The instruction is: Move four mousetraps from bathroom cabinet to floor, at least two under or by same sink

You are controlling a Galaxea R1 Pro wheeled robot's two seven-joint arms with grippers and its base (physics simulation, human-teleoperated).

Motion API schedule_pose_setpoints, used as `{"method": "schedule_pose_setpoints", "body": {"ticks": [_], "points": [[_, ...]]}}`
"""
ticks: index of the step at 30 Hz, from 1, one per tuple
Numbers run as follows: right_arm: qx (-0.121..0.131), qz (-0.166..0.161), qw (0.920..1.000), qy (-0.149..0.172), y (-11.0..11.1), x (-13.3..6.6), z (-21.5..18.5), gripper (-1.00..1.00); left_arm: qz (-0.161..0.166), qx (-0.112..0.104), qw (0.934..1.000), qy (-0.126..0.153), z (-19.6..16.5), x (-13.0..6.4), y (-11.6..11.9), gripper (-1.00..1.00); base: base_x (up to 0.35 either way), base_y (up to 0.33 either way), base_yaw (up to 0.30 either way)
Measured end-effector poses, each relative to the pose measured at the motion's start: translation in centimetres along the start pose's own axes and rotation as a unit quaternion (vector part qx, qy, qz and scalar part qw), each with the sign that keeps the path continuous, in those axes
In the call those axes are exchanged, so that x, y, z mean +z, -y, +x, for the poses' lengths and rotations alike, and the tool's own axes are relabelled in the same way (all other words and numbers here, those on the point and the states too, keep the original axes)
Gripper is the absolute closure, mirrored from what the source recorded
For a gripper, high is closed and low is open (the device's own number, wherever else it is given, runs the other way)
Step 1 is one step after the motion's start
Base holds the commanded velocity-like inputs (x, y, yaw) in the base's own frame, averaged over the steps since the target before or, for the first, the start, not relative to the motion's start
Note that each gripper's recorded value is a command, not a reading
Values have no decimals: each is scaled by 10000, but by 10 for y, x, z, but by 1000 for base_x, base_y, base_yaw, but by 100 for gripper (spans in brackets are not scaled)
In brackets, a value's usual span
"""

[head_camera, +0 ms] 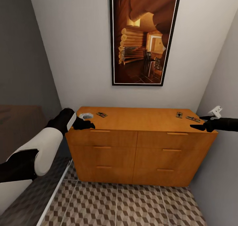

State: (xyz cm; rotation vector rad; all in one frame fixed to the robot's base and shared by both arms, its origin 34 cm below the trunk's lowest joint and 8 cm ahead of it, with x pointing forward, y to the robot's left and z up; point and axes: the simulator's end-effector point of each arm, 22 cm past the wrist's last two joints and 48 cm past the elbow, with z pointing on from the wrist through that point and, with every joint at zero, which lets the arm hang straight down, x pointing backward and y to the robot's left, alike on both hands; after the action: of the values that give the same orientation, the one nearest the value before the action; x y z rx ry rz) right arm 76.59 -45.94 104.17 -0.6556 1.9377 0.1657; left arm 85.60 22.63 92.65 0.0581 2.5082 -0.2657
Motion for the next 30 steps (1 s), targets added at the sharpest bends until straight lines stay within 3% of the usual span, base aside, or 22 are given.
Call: {"method": "schedule_pose_setpoints", "body": {"ticks": [4, 6, 14, 22, 30], "points": [[20, -25, 10000, -15, -1, 2, 2, -100, -5, 35, 10000, 68, 13, 13, -3, -100, 0, 0, 0], [38, -96, 9999, -3, -7, 9, 2, -100, 10, 97, 9996, 248, 20, 24, -4, -100, 0, 0, 0], [73, -215, 9997, 10, -18, 21, 6, -100, 76, 122, 9994, 316, 21, 28, -1, -100, 0, 0, 0], [28, 15, 10000, 45, -11, 31, 7, -100, 142, 128, 9994, 303, 24, 29, 2, -100, 0, 0, 0], [59, 29, 10000, 39, -11, 33, 9, -100, 150, 109, 9996, 206, 37, 36, 1, -100, 0, 0, 0]]}}
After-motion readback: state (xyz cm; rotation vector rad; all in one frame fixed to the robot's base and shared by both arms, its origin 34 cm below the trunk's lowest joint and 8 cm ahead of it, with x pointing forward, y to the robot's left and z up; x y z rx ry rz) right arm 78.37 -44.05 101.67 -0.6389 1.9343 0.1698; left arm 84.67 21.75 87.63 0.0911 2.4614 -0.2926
